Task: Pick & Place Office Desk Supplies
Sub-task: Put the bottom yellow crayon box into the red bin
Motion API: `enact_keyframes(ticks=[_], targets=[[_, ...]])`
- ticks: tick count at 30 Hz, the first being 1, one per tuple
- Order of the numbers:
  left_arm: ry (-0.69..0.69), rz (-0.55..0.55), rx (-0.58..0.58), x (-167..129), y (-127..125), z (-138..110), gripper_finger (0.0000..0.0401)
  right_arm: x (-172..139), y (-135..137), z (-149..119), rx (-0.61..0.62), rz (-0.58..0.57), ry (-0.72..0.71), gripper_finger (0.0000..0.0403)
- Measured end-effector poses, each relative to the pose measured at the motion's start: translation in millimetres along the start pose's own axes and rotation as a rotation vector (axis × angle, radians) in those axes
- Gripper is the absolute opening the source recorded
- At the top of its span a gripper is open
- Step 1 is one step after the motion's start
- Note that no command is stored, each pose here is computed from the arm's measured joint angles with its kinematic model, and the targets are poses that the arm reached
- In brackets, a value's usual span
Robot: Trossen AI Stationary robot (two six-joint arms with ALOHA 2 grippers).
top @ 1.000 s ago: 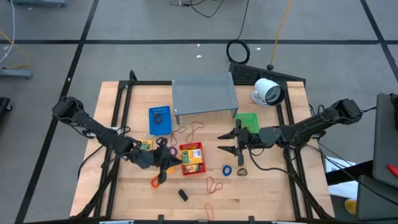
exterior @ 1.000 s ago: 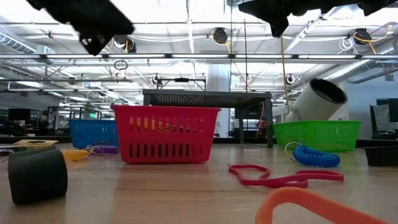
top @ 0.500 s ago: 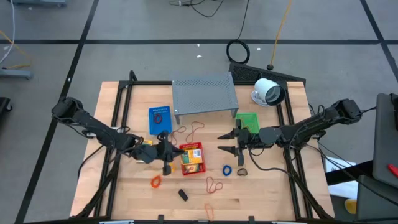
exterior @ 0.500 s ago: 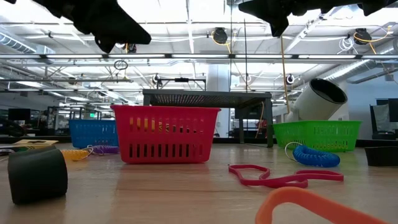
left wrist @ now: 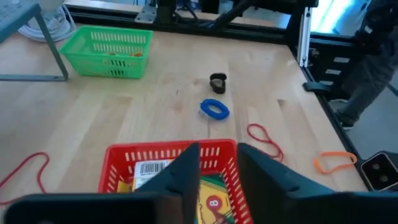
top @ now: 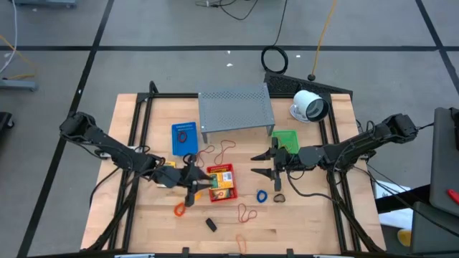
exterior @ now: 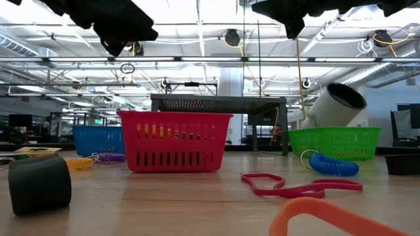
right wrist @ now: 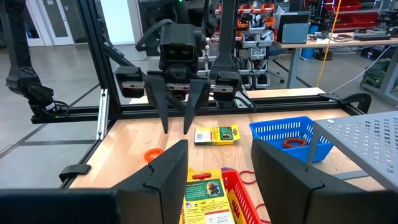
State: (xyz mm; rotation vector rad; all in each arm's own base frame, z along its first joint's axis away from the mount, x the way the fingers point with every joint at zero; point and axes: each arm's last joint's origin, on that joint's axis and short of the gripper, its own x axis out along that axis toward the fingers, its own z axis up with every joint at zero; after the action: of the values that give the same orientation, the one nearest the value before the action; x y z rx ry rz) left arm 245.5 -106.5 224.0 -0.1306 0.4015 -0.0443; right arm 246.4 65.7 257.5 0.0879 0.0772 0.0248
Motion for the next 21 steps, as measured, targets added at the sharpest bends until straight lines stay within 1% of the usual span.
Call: enact_keyframes(ticks=[3, 6, 12, 17, 21], targets=[[0.025, -0.011, 0.01, 0, -1, -2, 0.015, 0, 0, 0, 0.0, 0.0, 0.0, 0.0166], [0.119, -0.036, 0.084, -1, 0, -11, 0.0165, 0, 0, 0, 0.0, 0.0, 0.0, 0.0166], [0.28, 0.011, 0.328, -4, 7, -27, 0.0173, 0, 0, 0, -0.002, 0.0, 0.001, 0.0166], [0.317, 0.055, 0.572, -6, 10, -30, 0.0173, 0, 0, -1, -0.044, -0.001, 0.014, 0.0166], [0.331, 0.077, 0.776, -6, 12, -30, 0.0173, 0, 0, -3, -0.055, -0.002, 0.028, 0.0166]])
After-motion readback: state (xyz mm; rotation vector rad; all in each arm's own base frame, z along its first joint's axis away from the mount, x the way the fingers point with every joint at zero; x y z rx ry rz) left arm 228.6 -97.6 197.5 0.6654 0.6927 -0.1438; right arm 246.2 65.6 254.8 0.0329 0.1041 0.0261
